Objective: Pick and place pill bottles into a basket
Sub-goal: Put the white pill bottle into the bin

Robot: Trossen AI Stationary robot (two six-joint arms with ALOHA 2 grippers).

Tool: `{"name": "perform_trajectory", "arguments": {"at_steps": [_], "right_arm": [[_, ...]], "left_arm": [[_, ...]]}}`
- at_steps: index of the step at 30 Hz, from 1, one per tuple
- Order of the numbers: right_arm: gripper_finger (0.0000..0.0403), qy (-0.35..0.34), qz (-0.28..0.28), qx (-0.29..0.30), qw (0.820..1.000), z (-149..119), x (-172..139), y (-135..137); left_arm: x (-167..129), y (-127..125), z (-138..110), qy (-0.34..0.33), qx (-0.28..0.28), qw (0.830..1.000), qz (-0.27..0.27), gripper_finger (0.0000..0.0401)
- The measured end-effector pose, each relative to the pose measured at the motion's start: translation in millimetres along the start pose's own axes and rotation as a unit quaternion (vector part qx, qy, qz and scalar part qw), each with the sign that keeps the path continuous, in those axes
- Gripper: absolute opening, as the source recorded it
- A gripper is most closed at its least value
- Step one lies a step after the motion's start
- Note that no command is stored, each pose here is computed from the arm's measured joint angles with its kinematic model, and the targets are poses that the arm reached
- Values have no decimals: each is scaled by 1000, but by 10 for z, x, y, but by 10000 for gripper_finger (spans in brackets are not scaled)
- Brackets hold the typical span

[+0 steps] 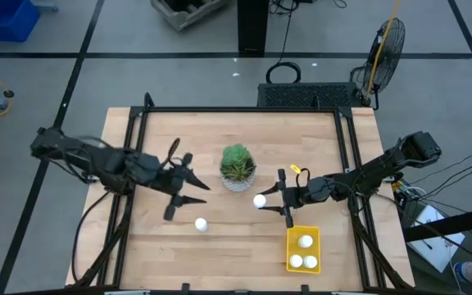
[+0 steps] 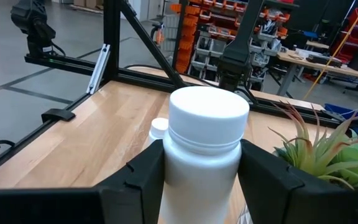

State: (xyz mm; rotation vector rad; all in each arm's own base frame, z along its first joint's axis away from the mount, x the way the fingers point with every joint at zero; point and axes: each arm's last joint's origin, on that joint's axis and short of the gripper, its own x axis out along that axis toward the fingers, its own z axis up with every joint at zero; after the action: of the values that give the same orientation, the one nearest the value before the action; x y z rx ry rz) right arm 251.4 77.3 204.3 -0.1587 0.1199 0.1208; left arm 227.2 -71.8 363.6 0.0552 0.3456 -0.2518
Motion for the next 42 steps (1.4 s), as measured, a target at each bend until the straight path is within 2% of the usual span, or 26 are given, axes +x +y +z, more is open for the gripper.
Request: {"name": "perform_trajectory", "arguments": {"at_steps": [4, 8, 12, 15, 20, 30, 42], "right_arm": [[162, -1, 0, 2, 1000, 1, 0, 0], [162, -8, -1, 5, 1000, 16, 0, -2], [162, -20, -1, 7, 1000, 39, -1, -4], [162, -25, 12, 8, 1000, 47, -1, 2], [162, -37, 10, 9, 999, 70, -2, -1], [162, -62, 20, 7, 998, 116, -7, 0], [162, -65, 22, 7, 998, 121, -8, 2]], "left_arm": [[257, 37, -484, -68, -14, 998, 7, 175], [445, 95, -849, -121, -26, 992, 15, 175], [630, 130, -1119, -129, -59, 990, 14, 175], [811, 144, -1245, -99, -66, 993, 20, 175], [1092, 146, -1170, -123, -41, 991, 13, 175], [1445, 163, -1081, -114, -30, 993, -5, 175], [1611, 171, -1038, -130, -9, 991, -2, 175]]}}
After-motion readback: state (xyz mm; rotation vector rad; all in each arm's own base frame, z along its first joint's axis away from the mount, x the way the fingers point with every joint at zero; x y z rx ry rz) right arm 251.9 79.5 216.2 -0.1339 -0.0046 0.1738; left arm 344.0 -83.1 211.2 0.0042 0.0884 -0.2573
